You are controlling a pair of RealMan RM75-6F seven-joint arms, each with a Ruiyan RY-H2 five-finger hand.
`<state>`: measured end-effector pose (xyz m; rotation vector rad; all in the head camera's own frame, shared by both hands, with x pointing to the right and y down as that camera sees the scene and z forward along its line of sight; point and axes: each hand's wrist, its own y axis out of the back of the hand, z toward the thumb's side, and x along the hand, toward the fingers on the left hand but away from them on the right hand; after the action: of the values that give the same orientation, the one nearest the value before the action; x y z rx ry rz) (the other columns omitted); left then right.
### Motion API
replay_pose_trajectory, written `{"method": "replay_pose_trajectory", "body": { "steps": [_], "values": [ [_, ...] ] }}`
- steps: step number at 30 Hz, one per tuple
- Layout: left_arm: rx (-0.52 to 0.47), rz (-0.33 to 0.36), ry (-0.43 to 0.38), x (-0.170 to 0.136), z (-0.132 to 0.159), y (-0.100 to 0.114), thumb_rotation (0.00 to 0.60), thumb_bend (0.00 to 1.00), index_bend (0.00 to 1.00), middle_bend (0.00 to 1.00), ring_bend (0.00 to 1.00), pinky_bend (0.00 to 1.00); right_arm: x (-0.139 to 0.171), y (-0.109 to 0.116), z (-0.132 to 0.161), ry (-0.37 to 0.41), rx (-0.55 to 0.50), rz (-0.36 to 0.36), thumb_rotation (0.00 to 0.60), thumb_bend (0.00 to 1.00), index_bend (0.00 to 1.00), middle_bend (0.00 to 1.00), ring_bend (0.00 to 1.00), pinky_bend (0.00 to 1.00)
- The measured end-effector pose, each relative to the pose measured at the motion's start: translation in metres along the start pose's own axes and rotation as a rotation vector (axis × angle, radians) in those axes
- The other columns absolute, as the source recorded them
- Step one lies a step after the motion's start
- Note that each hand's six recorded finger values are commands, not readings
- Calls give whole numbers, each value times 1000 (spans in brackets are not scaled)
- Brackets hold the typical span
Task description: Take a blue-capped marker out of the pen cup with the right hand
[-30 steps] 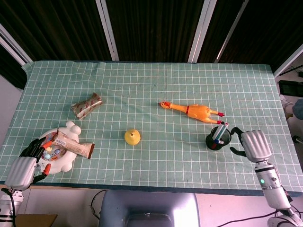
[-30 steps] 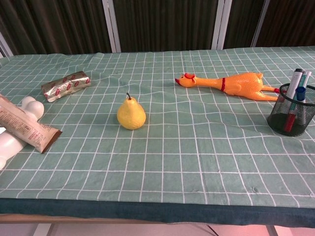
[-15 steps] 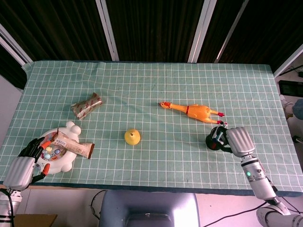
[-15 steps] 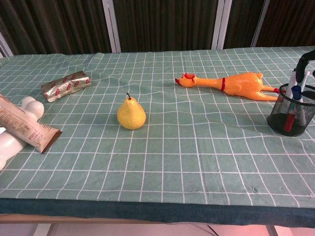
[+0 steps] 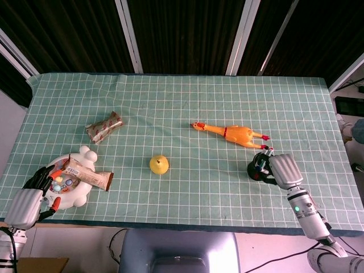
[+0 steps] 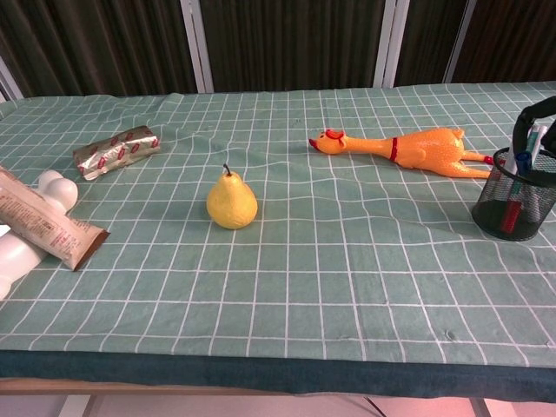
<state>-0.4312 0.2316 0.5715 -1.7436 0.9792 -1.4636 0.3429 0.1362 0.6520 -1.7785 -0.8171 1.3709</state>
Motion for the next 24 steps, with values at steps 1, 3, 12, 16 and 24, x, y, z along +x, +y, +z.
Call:
{"method": "replay_pose_trajectory", "body": {
  "steps": [1, 3, 12, 16, 24],
  "values": [
    [0, 0, 0, 0, 0, 0, 600, 428, 166, 44, 0, 224, 0, -1, 0, 1, -2, 2, 600, 489, 639, 1000, 1000, 1000],
    [-1, 0, 0, 0, 0, 0, 600, 427, 166, 44, 0, 224, -1, -2, 1, 5, -4, 4, 600, 516, 644, 1000, 1000, 1000],
    [-2, 0, -3, 0, 0, 0, 600, 428, 166, 44, 0, 224, 0, -3, -1, 5, -10, 6, 600, 616, 664, 1000, 1000, 1000],
    [-1, -1, -4, -1, 0, 0, 600, 428, 165, 44, 0, 224, 1, -2, -2, 4, -19, -2, 600, 688, 699, 1000, 1000, 1000],
    [-2, -2, -8, -1, 1, 0, 600, 428, 166, 44, 0, 224, 8, 19, 11, 56, -52, -91, 600, 869, 803, 1000, 1000, 1000]
  ]
}}
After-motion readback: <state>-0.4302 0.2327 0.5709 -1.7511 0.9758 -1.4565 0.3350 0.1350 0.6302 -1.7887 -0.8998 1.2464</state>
